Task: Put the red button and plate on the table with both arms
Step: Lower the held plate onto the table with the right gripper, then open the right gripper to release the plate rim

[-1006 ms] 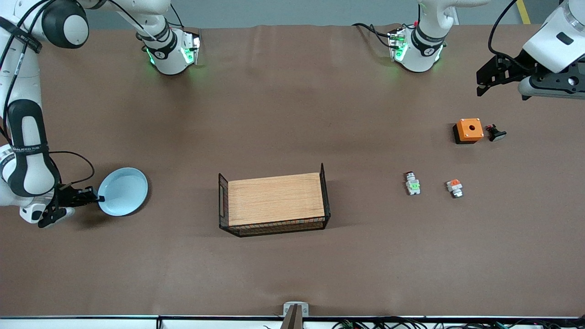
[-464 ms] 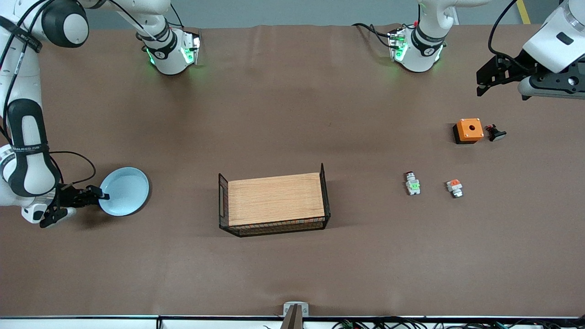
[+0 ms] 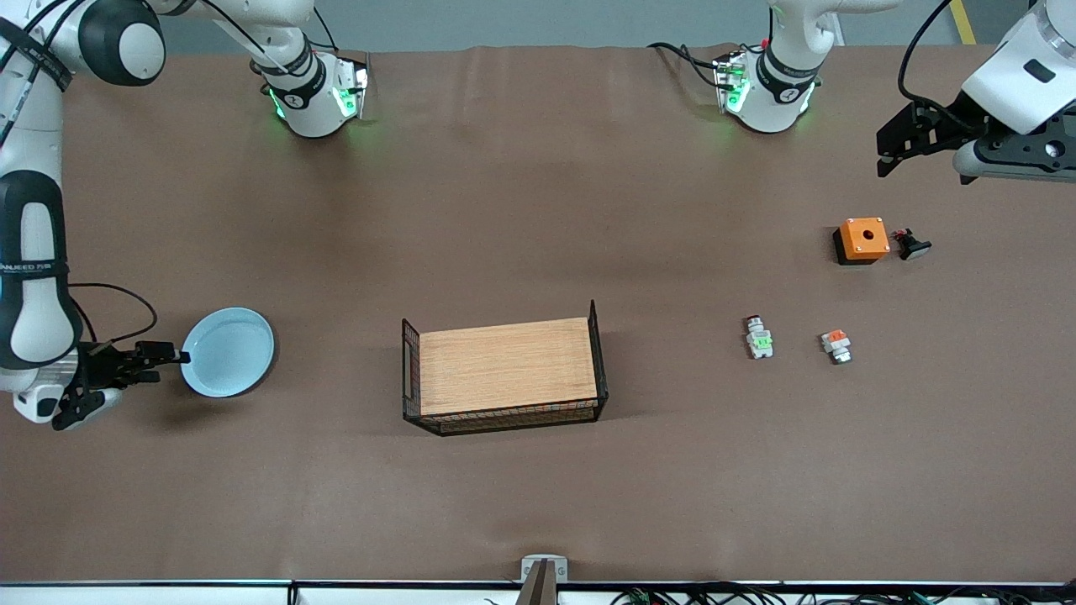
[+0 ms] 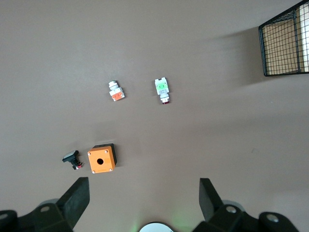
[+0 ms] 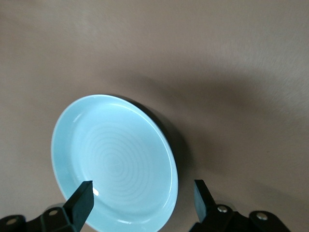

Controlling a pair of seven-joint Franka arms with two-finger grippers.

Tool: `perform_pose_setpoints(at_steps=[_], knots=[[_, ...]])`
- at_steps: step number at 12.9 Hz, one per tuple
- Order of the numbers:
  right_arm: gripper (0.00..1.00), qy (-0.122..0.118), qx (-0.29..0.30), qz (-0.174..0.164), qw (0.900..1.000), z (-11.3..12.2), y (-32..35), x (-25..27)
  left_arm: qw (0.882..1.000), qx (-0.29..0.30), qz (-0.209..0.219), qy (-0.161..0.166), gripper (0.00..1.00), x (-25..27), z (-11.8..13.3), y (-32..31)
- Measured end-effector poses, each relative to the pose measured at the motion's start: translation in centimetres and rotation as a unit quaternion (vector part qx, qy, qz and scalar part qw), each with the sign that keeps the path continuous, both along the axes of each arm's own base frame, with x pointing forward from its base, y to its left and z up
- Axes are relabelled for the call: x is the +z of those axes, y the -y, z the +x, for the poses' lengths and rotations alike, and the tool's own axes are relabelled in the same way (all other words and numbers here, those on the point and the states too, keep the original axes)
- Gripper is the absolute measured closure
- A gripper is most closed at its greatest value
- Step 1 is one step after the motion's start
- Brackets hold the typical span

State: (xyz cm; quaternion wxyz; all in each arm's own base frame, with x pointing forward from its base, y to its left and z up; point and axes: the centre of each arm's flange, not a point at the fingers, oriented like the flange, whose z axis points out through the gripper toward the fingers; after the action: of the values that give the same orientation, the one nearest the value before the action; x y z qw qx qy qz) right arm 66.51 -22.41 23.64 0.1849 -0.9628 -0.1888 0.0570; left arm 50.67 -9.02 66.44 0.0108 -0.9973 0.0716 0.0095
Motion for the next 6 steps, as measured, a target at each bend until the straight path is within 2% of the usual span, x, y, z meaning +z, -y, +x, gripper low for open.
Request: perform_pose_setpoints(at_steps=[1, 3, 4, 6], knots=[[0.01, -0.002, 0.005, 0.0, 1.0, 0.3, 0.0, 1.0, 1.0, 0.0, 0.0, 0.0, 0.0, 0.0, 0.0, 0.0], [0.0, -0.012, 0.009, 0.003, 1.0, 0.9, -0.7, 3.2, 1.0, 0.0, 0.0, 0.0, 0.0, 0.0, 0.0, 0.0], [0.0, -0.024, 0.008, -0.007, 1.0, 1.5, -1.9, 4.9, 1.0, 0.0, 0.0, 0.0, 0.0, 0.0, 0.0, 0.0], [0.0, -0.064, -0.012, -0.042, 0.997, 2.6, -6.0, 9.7, 1.0, 0.0, 0.0, 0.0, 0.0, 0.0, 0.0, 0.0]])
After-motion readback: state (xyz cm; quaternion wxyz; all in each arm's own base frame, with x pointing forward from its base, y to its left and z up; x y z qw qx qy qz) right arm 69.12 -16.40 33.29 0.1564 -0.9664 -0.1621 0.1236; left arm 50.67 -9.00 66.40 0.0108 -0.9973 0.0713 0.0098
